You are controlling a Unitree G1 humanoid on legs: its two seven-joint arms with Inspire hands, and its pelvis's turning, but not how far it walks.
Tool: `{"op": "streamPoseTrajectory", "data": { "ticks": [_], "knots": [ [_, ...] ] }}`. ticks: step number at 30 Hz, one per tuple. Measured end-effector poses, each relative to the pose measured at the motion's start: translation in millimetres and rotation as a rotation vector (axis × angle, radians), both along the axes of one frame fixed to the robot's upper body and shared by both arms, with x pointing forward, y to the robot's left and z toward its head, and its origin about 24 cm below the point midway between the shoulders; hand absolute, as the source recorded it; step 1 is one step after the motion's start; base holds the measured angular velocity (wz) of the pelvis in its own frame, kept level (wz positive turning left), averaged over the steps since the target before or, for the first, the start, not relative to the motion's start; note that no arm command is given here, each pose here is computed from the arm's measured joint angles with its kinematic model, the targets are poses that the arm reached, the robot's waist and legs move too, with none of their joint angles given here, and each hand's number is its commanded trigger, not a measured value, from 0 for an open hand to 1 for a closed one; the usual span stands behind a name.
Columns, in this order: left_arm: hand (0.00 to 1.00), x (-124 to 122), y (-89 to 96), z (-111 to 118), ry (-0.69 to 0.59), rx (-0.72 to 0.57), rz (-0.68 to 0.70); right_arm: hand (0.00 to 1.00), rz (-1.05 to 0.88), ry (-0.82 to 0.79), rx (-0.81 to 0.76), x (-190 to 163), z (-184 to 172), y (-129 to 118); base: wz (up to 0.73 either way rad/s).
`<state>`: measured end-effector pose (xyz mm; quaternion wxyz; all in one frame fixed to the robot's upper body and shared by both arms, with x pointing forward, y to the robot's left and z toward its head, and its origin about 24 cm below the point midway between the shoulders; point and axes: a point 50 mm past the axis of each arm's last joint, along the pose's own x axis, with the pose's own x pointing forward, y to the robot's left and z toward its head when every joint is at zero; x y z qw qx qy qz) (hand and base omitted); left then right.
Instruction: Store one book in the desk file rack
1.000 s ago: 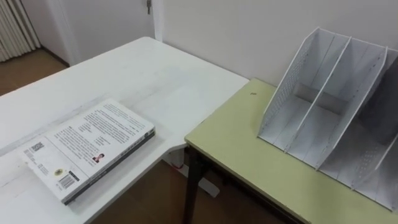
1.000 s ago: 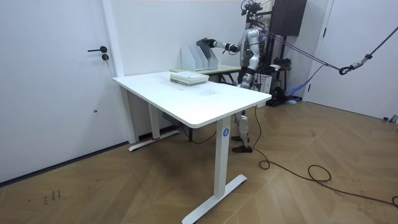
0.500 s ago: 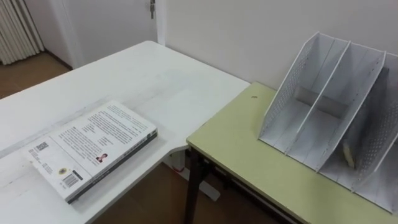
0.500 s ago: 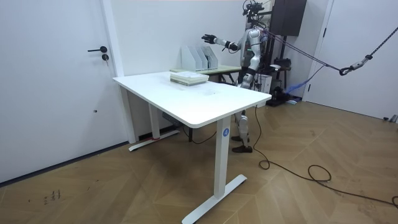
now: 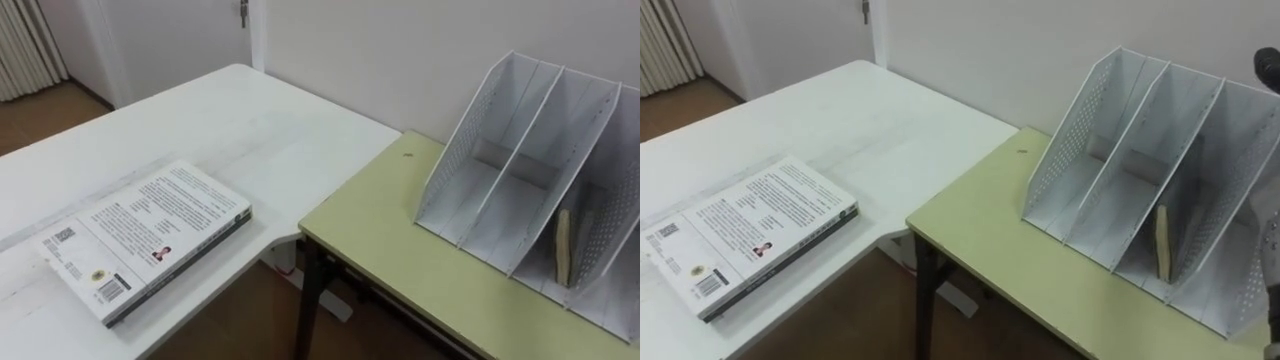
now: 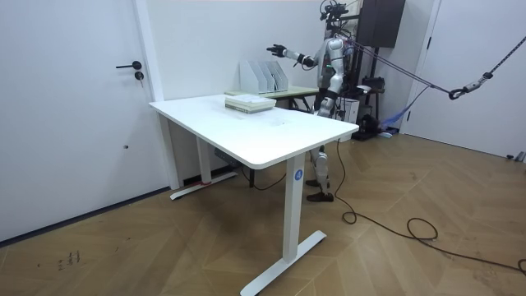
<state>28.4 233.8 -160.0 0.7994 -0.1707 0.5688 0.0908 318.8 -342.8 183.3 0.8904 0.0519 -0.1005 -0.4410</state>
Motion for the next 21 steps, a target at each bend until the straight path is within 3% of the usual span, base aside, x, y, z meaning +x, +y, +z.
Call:
{"op": "streamPoseTrajectory", "data": {
  "ticks": [7, 16, 21],
  "knots": [
    [0.0, 1.5, 2.2, 0.7, -0.005, 0.008, -0.014, 0.0, 0.077, -0.117, -0.075, -1.1, 28.0, 17.3, -0.05],
    [0.0, 6.4, 2.0, 0.4, -0.015, 0.013, -0.053, 0.0, 0.294, -0.174, -0.359, 1.2, 51.1, 67.3, -0.03],
    [0.0, 9.6, 2.3, 0.8, -0.023, 0.009, -0.062, 0.0, 0.521, -0.206, -0.512, -12.1, 52.2, 106.3, 0.0]
  ]
}}
